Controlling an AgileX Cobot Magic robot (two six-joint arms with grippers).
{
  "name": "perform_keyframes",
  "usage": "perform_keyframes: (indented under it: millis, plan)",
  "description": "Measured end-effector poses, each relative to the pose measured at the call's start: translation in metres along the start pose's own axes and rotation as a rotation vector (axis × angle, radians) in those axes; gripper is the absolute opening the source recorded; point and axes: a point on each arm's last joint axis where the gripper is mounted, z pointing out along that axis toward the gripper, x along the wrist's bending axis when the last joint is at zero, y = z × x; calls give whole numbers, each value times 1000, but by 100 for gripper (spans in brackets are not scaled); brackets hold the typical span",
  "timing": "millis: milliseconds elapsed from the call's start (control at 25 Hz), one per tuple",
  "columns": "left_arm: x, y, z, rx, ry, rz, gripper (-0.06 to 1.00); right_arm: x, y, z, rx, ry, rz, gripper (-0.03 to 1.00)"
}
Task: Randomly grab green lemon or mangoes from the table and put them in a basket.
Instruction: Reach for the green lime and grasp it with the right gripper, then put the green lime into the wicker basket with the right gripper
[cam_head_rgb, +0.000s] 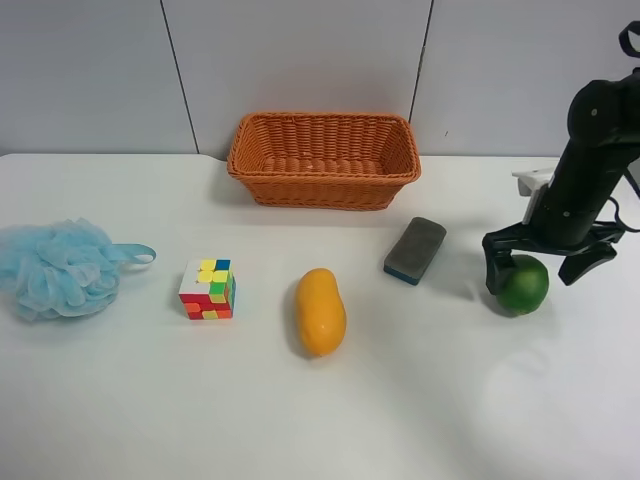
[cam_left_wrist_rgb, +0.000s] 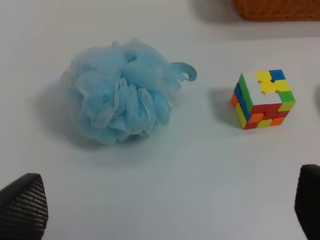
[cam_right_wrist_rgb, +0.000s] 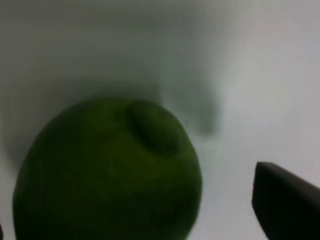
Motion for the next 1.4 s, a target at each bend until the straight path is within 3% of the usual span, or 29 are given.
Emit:
perform_keyframes:
  millis: [320, 400, 560, 1040, 1400]
  plan:
    - [0, 0, 0, 0, 0, 0, 99, 0, 3, 12, 1, 0, -2, 98]
    - [0, 0, 0, 0, 0, 0, 99, 0, 3, 12, 2, 0, -2, 92]
    - [0, 0, 0, 0, 0, 0, 99, 1, 3, 12, 3, 7, 5, 68]
    - [0, 0, 0, 0, 0, 0, 99, 1, 3, 10, 10, 7, 5, 69]
    - [0, 0, 0, 0, 0, 0, 99, 1, 12, -73, -105, 14, 7, 69]
